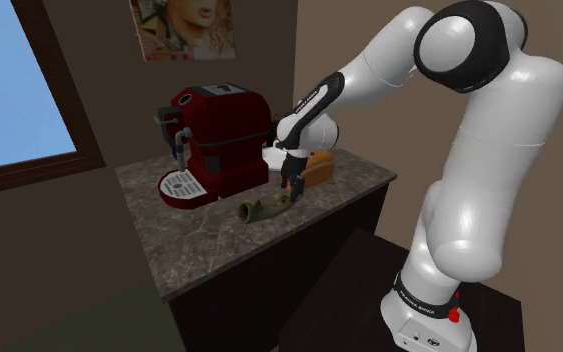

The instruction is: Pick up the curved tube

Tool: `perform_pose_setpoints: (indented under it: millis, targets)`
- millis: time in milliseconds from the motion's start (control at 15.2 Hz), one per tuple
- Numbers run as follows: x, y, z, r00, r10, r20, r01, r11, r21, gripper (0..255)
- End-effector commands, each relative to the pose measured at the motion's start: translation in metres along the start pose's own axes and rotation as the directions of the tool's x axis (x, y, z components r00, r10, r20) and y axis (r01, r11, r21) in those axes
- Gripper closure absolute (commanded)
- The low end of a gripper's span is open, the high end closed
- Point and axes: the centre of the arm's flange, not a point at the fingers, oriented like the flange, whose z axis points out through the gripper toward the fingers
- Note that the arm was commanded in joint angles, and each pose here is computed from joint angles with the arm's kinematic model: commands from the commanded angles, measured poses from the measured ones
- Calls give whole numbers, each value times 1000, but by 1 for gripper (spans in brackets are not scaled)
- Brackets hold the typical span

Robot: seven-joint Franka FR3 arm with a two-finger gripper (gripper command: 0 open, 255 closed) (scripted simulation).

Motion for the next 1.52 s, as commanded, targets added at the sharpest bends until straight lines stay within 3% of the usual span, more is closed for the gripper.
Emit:
perform_pose_setpoints:
  millis: [0,330,990,1056,1452]
  targets:
    - [6,17,18,998,-67,-16,67,998,-2,0]
    - [22,60,63,975,-216,-52,215,976,-8,0]
    - [15,63,104,974,-221,-53,221,975,-8,0]
    - [15,63,104,974,-221,-53,221,975,-8,255]
    - [15,63,105,974,-221,-53,221,975,-8,255]
